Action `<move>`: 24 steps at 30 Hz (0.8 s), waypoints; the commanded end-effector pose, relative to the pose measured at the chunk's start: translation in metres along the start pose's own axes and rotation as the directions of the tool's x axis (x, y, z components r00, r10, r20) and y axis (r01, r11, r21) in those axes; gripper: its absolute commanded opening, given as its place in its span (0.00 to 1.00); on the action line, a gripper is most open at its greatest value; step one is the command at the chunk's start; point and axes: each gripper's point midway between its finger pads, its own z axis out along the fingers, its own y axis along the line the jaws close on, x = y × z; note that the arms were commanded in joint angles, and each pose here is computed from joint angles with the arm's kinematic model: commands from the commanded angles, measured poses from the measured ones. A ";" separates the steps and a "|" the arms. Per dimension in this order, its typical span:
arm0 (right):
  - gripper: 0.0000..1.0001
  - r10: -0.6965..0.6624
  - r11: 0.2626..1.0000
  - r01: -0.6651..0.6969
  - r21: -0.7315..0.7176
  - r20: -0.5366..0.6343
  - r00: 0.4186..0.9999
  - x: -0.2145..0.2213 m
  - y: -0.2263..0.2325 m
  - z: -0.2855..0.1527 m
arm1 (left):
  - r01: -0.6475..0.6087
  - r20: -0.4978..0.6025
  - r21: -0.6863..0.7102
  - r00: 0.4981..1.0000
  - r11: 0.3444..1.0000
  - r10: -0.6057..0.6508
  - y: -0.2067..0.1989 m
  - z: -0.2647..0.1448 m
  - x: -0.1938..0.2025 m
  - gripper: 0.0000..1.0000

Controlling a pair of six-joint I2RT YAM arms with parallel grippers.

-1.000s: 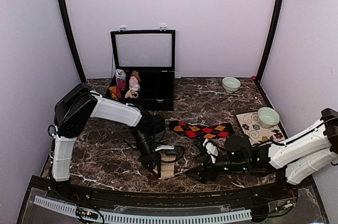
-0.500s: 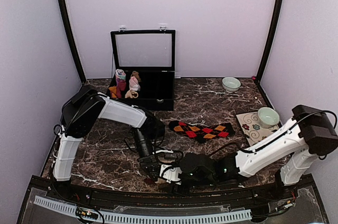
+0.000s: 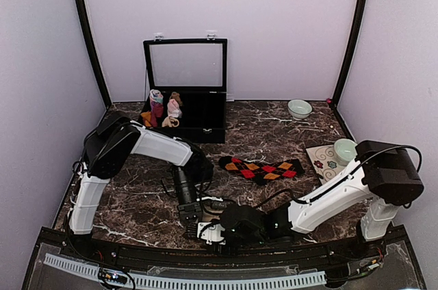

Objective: Roll the socks
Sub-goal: Roll the sock at the center of the board.

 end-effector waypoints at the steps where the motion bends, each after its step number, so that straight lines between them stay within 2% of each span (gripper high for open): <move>1: 0.43 0.030 1.000 -0.030 -0.008 -0.004 1.000 0.007 0.005 0.007 | -0.056 -0.340 -0.388 0.936 0.920 -0.087 0.117 0.019 0.068 0.06; 5: 0.38 0.103 0.994 -0.104 -0.026 -0.041 0.994 0.031 0.013 0.011 | -0.064 -0.319 -0.403 0.945 0.913 -0.074 0.115 0.016 0.063 0.14; 12: 0.36 0.239 0.970 -0.241 -0.011 -0.098 0.966 0.077 0.015 0.015 | -0.083 -0.228 -0.396 0.974 0.914 -0.010 0.092 0.001 0.044 0.25; 14: 0.35 0.260 0.965 -0.263 -0.015 -0.114 0.959 0.085 0.018 0.016 | -0.088 -0.201 -0.384 0.979 0.919 0.009 0.083 -0.004 0.043 0.37; 19: 0.34 0.318 0.947 -0.321 0.002 -0.150 0.936 0.108 0.020 0.016 | -0.095 -0.145 -0.401 0.989 0.911 0.039 0.073 -0.018 0.050 0.38; 24: 0.33 0.370 0.928 -0.373 0.009 -0.160 0.915 0.118 0.021 0.014 | -0.074 -0.034 -0.467 0.997 0.881 0.066 0.067 -0.047 0.059 0.38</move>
